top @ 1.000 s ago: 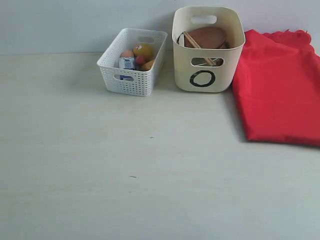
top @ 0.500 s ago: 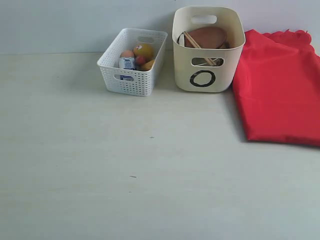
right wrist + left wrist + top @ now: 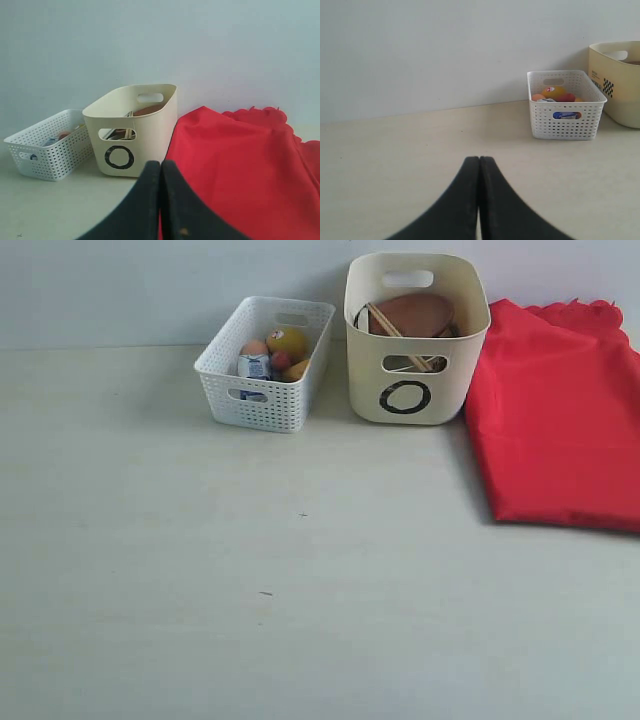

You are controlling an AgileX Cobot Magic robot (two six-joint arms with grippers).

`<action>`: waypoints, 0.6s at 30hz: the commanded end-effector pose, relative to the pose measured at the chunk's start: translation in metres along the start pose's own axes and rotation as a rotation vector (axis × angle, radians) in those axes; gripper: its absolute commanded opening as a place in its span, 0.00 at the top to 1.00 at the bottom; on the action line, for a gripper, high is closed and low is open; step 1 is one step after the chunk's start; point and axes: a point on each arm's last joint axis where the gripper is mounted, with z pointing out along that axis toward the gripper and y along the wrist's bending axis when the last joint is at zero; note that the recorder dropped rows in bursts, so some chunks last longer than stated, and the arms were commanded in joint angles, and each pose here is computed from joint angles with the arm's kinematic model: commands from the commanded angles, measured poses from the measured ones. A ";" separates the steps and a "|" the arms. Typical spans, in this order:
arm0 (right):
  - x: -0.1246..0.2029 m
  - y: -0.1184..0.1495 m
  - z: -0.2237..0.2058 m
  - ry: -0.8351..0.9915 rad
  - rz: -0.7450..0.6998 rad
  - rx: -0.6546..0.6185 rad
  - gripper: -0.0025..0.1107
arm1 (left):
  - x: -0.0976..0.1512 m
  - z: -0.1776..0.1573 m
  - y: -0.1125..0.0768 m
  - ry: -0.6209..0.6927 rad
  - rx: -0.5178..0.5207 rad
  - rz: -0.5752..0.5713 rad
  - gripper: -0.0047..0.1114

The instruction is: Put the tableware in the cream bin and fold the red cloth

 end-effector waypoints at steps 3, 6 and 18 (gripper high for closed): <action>0.002 0.000 0.000 0.005 -0.013 -0.001 0.98 | 0.000 0.000 0.000 -0.008 -0.006 -0.002 0.95; 0.002 0.000 0.000 0.005 -0.013 -0.001 0.98 | 0.000 0.000 0.000 -0.008 -0.006 -0.002 0.95; 0.002 0.000 0.000 0.005 -0.013 -0.001 0.98 | 0.000 0.000 0.000 -0.008 -0.006 -0.002 0.95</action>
